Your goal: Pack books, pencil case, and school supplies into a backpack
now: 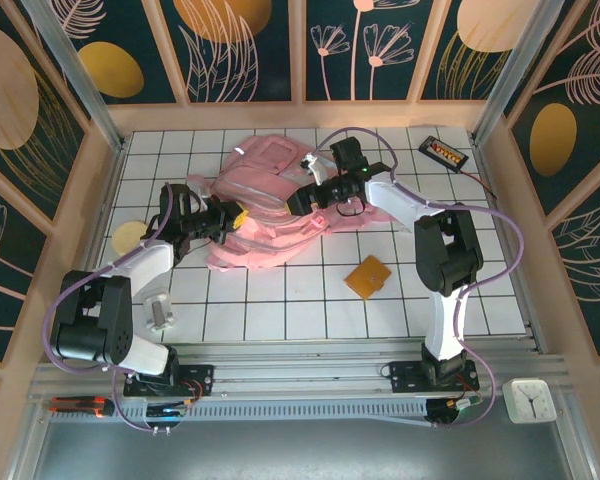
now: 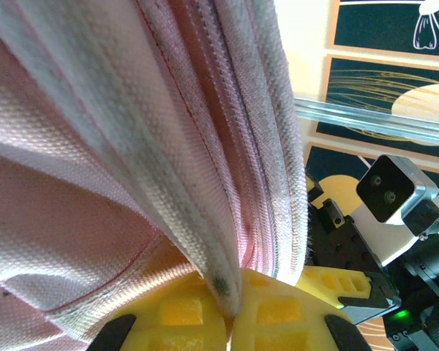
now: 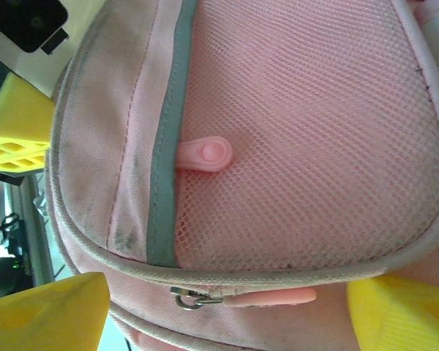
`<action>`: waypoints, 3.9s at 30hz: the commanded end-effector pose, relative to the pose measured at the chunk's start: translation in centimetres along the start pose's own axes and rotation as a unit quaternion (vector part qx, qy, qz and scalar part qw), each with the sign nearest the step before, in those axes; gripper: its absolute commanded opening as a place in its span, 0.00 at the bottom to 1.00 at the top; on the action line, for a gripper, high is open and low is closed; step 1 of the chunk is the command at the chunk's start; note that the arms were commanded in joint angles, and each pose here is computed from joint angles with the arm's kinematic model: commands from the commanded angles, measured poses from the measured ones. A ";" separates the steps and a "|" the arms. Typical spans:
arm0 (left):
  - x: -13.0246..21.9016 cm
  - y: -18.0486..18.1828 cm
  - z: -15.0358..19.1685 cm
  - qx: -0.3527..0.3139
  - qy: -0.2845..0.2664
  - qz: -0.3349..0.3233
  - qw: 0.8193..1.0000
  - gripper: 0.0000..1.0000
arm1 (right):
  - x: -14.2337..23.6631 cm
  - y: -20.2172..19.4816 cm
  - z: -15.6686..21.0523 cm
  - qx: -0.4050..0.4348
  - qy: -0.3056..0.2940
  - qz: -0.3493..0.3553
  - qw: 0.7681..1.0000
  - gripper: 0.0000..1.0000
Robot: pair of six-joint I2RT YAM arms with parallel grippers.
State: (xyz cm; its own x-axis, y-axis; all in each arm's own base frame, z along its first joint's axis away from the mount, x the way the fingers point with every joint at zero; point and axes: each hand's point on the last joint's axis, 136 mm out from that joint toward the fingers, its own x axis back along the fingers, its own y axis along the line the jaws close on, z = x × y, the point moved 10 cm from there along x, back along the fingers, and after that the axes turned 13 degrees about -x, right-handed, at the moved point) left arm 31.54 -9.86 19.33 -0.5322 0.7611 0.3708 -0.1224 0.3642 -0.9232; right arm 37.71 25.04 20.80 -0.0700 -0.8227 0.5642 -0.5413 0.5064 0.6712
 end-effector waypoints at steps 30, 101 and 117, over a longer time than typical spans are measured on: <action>-0.5 -2.9 -1.7 -0.031 -0.005 0.058 0.998 0.02 | 0.2 1.2 0.8 0.010 0.023 0.028 0.999 0.44; 3.7 -1.3 3.7 -0.107 -0.026 -0.031 0.993 0.99 | 3.6 4.2 6.2 -0.181 0.032 0.189 0.965 0.00; -1.7 0.7 -0.6 -0.111 0.009 -0.016 0.994 0.66 | 5.9 4.8 7.5 -0.195 0.036 0.279 0.940 0.00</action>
State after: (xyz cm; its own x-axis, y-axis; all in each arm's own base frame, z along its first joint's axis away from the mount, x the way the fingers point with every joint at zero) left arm 32.36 -10.32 18.13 -0.5203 0.7181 0.4621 -0.0017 0.5402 -0.8415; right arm 28.92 20.91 23.29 -0.1872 -0.4666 0.8644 -0.1224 0.8842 0.4508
